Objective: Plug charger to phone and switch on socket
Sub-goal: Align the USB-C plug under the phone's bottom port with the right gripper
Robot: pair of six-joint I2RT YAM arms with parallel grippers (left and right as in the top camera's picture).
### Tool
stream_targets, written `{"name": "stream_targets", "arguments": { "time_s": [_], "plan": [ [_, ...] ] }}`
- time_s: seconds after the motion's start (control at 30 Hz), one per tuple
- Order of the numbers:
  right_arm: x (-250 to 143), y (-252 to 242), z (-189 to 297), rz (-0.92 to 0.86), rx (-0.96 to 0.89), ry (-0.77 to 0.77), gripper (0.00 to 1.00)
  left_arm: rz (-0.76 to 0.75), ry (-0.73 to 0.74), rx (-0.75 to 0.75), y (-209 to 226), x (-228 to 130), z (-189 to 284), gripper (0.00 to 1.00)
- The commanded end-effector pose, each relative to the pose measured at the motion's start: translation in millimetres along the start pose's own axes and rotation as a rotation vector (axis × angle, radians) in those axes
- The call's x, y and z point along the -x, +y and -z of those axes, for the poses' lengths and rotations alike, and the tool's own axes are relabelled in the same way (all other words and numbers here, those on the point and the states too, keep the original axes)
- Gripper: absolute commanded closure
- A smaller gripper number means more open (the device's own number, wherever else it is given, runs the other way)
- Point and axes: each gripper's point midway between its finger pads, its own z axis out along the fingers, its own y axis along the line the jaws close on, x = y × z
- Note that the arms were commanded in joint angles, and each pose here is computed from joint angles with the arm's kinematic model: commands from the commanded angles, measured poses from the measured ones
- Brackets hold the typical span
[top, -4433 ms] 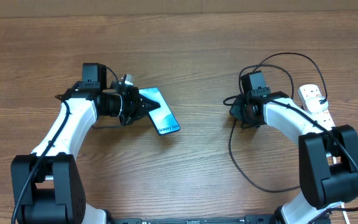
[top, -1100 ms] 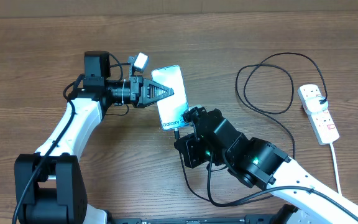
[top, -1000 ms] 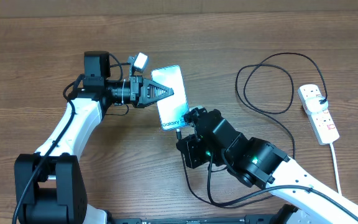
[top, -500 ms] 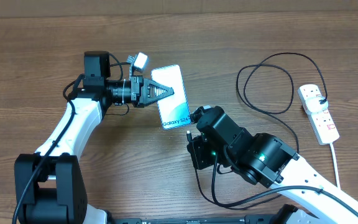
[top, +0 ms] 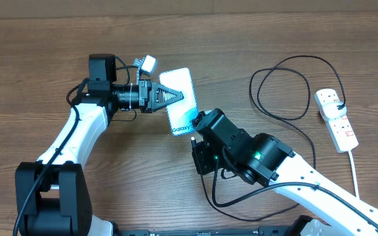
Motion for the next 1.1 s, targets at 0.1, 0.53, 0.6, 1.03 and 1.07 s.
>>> {"name": "stream_targets", "arguments": {
  "time_s": [0.1,0.53,0.6,1.03,1.07],
  "plan": [
    [10,13,8,0.058,0.043,-0.035,0.96,-0.026,0.012,-0.019,-4,-1,-1,0.96],
    [20,19,9,0.069,0.066,-0.077,0.96,-0.027,0.009,-0.013,-3,-1,-1,0.96],
    [21,18,9,0.068,0.060,-0.080,0.96,-0.027,0.009,-0.013,-3,-1,-1,0.96],
    [29,20,10,0.070,0.064,-0.114,0.96,-0.027,0.010,-0.013,-3,-1,-2,0.96],
    [28,20,10,0.070,0.063,-0.111,0.96,-0.027,0.010,-0.013,-3,-1,-2,0.96]
  ]
}}
